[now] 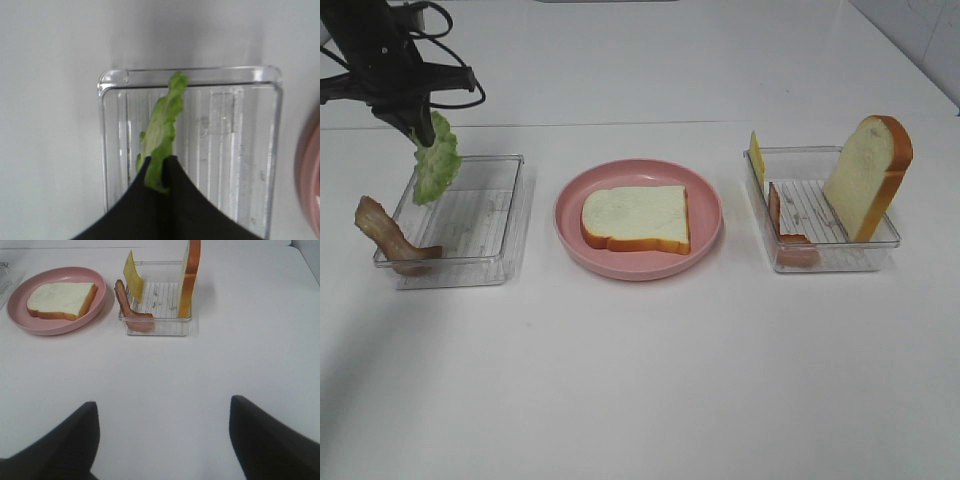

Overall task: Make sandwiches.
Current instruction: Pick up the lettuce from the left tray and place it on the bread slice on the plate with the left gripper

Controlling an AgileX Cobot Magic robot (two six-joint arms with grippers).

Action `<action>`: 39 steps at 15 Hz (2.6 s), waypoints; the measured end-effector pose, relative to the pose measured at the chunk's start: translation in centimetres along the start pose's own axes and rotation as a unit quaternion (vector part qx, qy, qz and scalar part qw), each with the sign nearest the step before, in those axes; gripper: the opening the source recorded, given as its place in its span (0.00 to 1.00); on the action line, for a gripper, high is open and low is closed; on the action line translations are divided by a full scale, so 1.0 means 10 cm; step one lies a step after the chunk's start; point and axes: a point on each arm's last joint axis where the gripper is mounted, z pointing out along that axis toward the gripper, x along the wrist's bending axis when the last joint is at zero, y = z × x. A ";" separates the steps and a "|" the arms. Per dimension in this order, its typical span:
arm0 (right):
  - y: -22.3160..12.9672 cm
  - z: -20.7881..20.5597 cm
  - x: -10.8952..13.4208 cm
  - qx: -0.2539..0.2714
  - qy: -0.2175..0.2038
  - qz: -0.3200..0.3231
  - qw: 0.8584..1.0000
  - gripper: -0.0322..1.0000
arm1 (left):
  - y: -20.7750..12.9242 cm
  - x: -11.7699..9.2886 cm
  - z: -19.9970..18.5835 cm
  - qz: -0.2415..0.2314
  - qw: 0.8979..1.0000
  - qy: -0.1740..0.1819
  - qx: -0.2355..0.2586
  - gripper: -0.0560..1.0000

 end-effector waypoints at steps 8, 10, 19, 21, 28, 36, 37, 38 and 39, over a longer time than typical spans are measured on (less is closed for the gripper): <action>0.00 0.00 0.00 0.000 0.000 0.000 1.000 0.70 | 0.08 -0.41 -0.37 -0.001 0.974 -0.216 -0.062 0.06; 0.00 0.00 0.00 0.000 0.000 0.000 1.000 0.70 | 0.07 -0.58 -0.40 0.015 0.961 -0.265 -0.077 0.06; 0.00 0.00 0.00 0.000 0.000 0.000 1.000 0.70 | -0.20 -1.53 -0.39 0.095 0.940 -0.310 -0.107 0.05; 0.00 0.00 0.00 0.000 0.000 0.000 1.000 0.70 | -0.29 -1.71 -0.32 0.107 0.938 -0.316 -0.094 0.05; 0.00 0.00 0.00 0.000 0.000 0.000 1.000 0.70 | -0.49 -1.91 0.50 0.067 0.938 -0.340 -0.005 0.05; 0.00 0.00 0.00 0.000 0.000 0.000 1.000 0.70 | -0.57 -1.81 0.92 0.070 0.948 -0.308 0.030 0.05; 0.00 0.00 0.00 0.000 0.000 0.000 1.000 0.70 | -0.56 -1.78 0.92 0.070 0.949 -0.305 0.031 0.05; 0.00 0.00 0.00 0.000 0.000 0.000 1.000 0.70 | -0.50 -1.65 0.93 0.061 0.951 -0.300 0.037 0.05; 0.00 0.00 0.00 0.000 0.000 0.000 1.000 0.70 | -0.50 -1.65 0.93 0.061 0.951 -0.300 0.037 0.05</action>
